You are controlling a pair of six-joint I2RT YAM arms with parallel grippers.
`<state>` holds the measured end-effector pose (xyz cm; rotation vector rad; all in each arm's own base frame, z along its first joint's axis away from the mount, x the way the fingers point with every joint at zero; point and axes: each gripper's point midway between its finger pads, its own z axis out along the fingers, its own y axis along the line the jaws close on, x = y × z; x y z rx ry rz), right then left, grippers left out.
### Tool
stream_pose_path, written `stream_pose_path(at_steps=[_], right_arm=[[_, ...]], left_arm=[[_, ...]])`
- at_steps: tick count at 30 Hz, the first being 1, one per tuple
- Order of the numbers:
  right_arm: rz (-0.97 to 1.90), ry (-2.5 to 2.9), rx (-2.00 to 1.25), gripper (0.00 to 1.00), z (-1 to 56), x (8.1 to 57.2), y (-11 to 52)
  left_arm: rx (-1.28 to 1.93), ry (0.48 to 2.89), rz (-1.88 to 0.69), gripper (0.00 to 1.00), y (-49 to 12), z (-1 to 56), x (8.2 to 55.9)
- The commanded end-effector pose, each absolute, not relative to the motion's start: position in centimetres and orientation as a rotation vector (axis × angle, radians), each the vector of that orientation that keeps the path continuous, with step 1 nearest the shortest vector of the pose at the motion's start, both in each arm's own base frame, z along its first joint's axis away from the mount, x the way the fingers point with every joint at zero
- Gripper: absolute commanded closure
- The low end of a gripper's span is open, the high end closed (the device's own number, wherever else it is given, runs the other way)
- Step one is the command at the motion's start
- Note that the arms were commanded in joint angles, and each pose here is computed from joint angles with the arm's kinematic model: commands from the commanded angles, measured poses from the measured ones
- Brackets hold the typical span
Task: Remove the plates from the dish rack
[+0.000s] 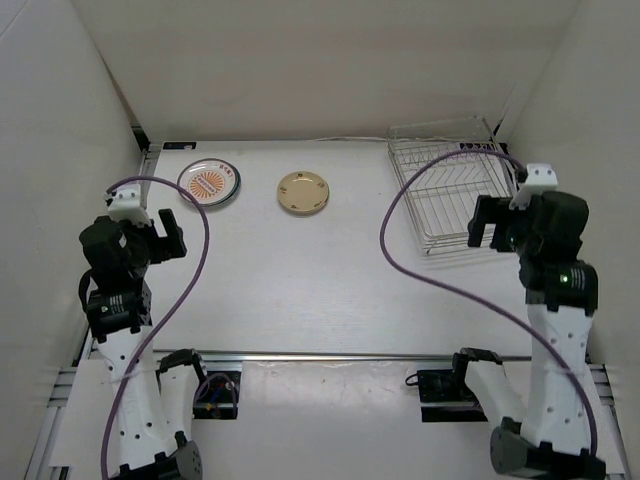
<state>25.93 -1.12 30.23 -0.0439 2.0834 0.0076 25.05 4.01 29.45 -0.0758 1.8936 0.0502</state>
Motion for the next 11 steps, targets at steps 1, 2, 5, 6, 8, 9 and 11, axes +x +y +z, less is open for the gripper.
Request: stream_pose_path(at_steps=[1, 2, 5, 6, 8, 9, 11], right_arm=[[0.084, 2.096, -0.002, 0.0, 28.4, 23.5, 0.0], [0.07, 2.071, -0.023, 0.0, 28.5, 22.7, 0.0], [0.056, 2.098, -0.025, 0.0, 26.3, 21.5, -0.1], [0.059, 2.12, -0.023, 0.0, 25.6, 21.3, -0.1], [0.061, 2.134, -0.022, 0.0, 24.8, 21.1, 0.0], [0.052, 2.135, -0.017, 0.0, 24.8, 21.1, -0.2], [0.048, 2.154, -0.026, 0.0, 24.0, 21.0, -0.2]], left_arm=[[-0.125, 1.918, 0.022, 0.0, 4.2, 28.2, 24.3], [-0.125, 1.917, 0.014, 0.0, 4.1, 28.3, 24.3], [-0.149, 1.922, 0.003, 0.0, 4.4, 27.9, 24.2], [-0.149, 1.922, 0.003, 0.0, 4.4, 27.9, 24.2], [-0.18, 1.919, 0.012, 0.0, 4.9, 27.9, 24.1], [-0.18, 1.919, 0.012, 0.0, 4.9, 27.9, 24.1], [-0.208, 1.916, 0.019, 0.0, 5.4, 27.9, 24.0]])
